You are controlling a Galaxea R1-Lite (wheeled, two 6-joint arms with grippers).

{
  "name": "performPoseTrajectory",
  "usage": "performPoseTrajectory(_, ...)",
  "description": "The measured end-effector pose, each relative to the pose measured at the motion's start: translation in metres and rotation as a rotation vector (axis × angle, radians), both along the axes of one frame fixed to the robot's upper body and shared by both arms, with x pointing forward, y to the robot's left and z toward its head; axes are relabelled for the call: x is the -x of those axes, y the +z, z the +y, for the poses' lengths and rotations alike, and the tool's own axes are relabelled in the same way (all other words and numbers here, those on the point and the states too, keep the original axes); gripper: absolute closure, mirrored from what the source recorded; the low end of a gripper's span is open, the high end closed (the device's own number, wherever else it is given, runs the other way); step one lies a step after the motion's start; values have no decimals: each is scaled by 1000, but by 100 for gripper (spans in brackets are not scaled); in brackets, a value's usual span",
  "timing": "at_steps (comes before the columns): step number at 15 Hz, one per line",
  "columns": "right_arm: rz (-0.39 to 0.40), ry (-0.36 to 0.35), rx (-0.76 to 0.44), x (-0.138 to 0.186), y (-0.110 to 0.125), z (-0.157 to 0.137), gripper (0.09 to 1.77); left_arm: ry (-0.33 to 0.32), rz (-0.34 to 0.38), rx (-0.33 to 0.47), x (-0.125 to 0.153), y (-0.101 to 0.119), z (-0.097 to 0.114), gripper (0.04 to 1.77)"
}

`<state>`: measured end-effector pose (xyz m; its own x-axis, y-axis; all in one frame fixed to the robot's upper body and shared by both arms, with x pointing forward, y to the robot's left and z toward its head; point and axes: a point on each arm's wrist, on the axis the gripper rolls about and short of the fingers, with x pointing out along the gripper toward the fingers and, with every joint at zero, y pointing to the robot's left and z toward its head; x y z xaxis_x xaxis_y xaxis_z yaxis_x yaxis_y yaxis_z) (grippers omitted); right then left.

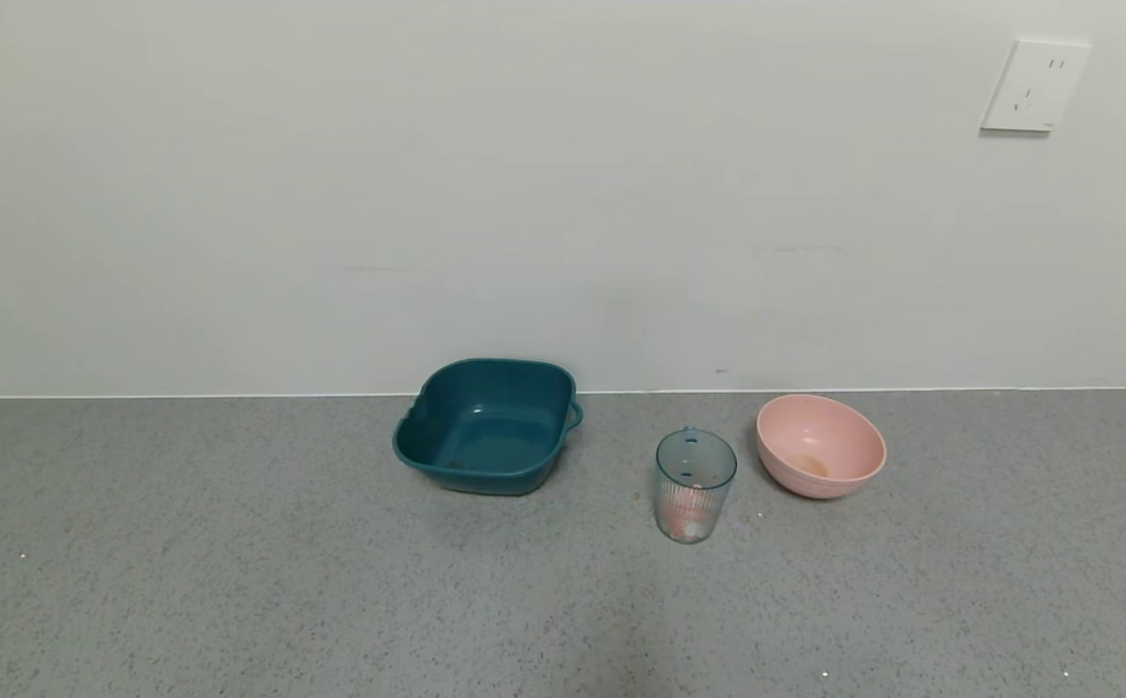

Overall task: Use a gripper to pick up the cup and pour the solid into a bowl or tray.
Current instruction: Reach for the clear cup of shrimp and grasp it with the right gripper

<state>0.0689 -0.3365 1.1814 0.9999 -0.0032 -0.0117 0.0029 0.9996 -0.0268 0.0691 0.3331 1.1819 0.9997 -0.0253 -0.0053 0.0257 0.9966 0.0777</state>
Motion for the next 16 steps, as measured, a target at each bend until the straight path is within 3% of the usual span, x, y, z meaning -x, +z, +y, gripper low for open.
performPoseTrajectory(7,-19,0,-3,0,3,0,15,0,0,0,0,0,0,9)
performPoseTrajectory(12,-78,16,7,9,34,0,15,-1,0,0,0,0,0,9)
performPoseTrajectory(16,-34,65,9,0,65,1,15,0,0,0,0,0,0,9)
